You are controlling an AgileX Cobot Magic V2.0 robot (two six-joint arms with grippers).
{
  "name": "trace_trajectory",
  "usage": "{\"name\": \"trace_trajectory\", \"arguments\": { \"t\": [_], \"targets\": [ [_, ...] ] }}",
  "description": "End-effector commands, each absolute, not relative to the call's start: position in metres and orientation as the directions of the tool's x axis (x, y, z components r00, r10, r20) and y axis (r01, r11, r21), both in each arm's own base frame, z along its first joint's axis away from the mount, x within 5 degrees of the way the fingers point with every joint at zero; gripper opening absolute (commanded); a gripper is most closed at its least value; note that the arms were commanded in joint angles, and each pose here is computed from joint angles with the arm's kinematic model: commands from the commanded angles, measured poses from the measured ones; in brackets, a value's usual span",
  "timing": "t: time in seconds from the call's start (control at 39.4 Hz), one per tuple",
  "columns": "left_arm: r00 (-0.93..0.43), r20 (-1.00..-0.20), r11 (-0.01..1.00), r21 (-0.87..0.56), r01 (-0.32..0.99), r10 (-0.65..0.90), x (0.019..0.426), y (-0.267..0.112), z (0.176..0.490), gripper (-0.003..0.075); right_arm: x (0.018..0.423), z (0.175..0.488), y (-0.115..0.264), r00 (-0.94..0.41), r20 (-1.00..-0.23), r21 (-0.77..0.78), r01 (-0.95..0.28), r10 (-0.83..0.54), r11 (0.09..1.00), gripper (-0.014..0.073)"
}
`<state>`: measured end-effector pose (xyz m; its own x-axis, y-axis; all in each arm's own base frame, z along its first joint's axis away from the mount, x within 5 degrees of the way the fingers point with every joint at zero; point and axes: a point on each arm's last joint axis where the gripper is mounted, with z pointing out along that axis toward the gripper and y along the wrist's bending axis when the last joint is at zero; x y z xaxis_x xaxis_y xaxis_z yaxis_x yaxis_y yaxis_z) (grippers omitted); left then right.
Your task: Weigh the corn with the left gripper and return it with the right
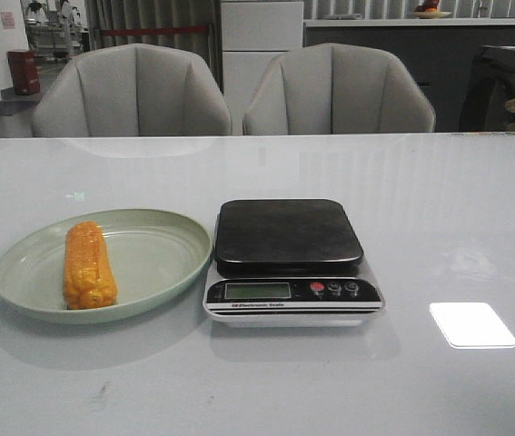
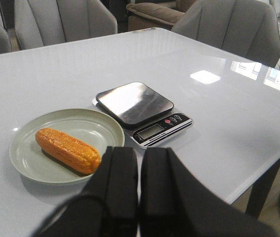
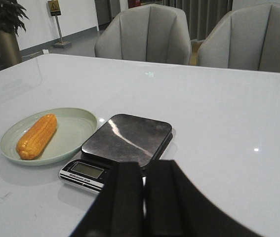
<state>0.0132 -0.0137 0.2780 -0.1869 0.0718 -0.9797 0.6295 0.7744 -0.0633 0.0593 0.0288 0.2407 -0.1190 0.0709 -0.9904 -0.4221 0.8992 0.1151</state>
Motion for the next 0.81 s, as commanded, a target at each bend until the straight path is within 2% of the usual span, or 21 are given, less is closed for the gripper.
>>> {"name": "trace_trajectory", "arguments": {
  "t": [0.0, 0.13, 0.23, 0.53, 0.79],
  "targets": [
    [-0.035, -0.999, 0.788, -0.029, 0.615, -0.009, 0.013, -0.011, 0.292, 0.0114, 0.06, 0.255, 0.028, -0.031, -0.995, 0.098, -0.42, 0.094, 0.902, 0.0169],
    [0.07, -0.995, 0.848, -0.022, 0.53, -0.07, 0.023, -0.014, 0.286, 0.0114, 0.06, 0.255, 0.028, -0.031, -0.995, 0.098, -0.42, 0.094, 0.902, 0.0169],
    [0.118, -0.991, 0.908, -0.007, 0.419, -0.062, 0.033, -0.015, 0.27, 0.0114, 0.06, 0.255, 0.028, -0.031, -0.995, 0.098, -0.42, 0.094, 0.902, 0.0169],
    [0.05, -0.999, 0.992, -0.002, 0.127, -0.008, 0.051, -0.006, 0.221, 0.0114, 0.06, 0.255, 0.028, -0.031, -0.995, 0.098, -0.42, 0.094, 0.902, 0.0169],
    [0.103, -0.995, 1.0, -0.01, 0.021, -0.013, 0.055, -0.001, 0.204, 0.0114, 0.06, 0.255, 0.028, -0.031, -0.995, 0.098, -0.42, 0.094, 0.902, 0.0169]
  ]
}}
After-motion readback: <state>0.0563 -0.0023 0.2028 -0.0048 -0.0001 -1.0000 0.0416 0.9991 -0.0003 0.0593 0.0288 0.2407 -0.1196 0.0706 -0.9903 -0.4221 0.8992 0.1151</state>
